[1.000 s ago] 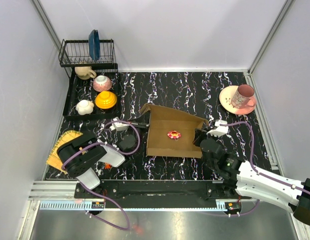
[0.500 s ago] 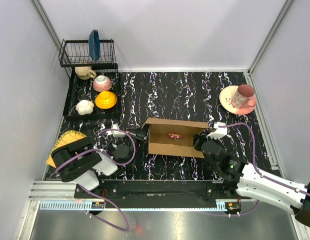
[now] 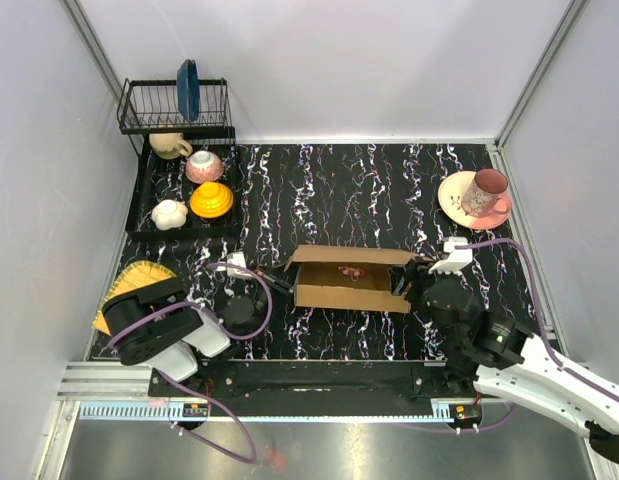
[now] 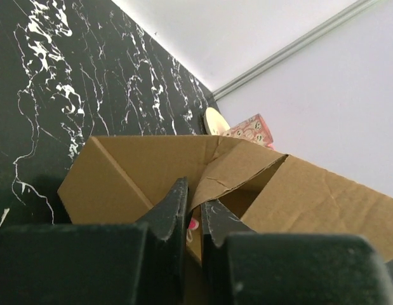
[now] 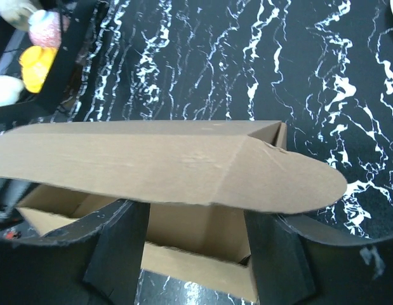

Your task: Fold the paper box

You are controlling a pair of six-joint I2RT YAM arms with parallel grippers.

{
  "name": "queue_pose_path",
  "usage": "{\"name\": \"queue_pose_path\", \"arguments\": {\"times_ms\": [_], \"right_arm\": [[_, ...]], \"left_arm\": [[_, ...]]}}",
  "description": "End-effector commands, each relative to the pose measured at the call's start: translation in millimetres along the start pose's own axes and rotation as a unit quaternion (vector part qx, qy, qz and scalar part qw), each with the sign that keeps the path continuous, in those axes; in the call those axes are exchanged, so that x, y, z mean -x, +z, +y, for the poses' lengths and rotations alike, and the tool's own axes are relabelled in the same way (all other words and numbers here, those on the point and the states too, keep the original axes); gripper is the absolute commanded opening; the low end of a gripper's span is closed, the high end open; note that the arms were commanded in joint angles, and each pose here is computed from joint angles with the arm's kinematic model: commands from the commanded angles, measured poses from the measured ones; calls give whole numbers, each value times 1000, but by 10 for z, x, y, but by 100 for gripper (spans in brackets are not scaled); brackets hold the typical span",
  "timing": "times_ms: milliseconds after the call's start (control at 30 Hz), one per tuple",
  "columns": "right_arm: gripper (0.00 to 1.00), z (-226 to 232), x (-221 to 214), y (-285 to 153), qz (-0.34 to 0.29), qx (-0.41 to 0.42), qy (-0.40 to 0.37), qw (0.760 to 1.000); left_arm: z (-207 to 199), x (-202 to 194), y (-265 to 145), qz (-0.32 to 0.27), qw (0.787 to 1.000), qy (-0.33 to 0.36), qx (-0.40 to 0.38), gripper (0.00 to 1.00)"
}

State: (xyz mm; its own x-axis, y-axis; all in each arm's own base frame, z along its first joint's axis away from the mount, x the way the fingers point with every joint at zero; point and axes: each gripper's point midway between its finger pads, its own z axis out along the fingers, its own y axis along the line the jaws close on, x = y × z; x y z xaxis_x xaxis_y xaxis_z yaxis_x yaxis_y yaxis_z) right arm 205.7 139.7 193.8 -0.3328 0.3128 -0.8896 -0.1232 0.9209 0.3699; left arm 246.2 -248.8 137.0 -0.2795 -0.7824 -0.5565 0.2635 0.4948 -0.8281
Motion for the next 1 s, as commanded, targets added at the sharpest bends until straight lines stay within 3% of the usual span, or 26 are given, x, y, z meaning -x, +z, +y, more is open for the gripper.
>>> {"name": "queue_pose_path", "arguments": {"times_ms": [0,200,367,533,667,867,967], "right_arm": [[66,97,225,-211,7,41,-26,999],[68,187,737,-609,-56,121,1,991],[68,264,1062,-722,-92,136,2,986],[68,399,857,-411,-49,100,-49,993],[68,462,835,-203,-61,76,-72,993],[64,347,512,384,-11,-27,-145,989],[60,282,303,636,35,-21,-104,994]], "left_arm": [[221,-115,-205,30,997,73,-4,11],[332,-171,-260,41,995,93,9,13],[384,-136,-369,48,993,111,8,26],[327,-99,-421,49,992,120,-7,30],[326,-69,-555,58,992,115,-16,31],[313,-25,-766,73,992,96,-28,31],[275,-63,-700,89,987,137,-2,31]]}}
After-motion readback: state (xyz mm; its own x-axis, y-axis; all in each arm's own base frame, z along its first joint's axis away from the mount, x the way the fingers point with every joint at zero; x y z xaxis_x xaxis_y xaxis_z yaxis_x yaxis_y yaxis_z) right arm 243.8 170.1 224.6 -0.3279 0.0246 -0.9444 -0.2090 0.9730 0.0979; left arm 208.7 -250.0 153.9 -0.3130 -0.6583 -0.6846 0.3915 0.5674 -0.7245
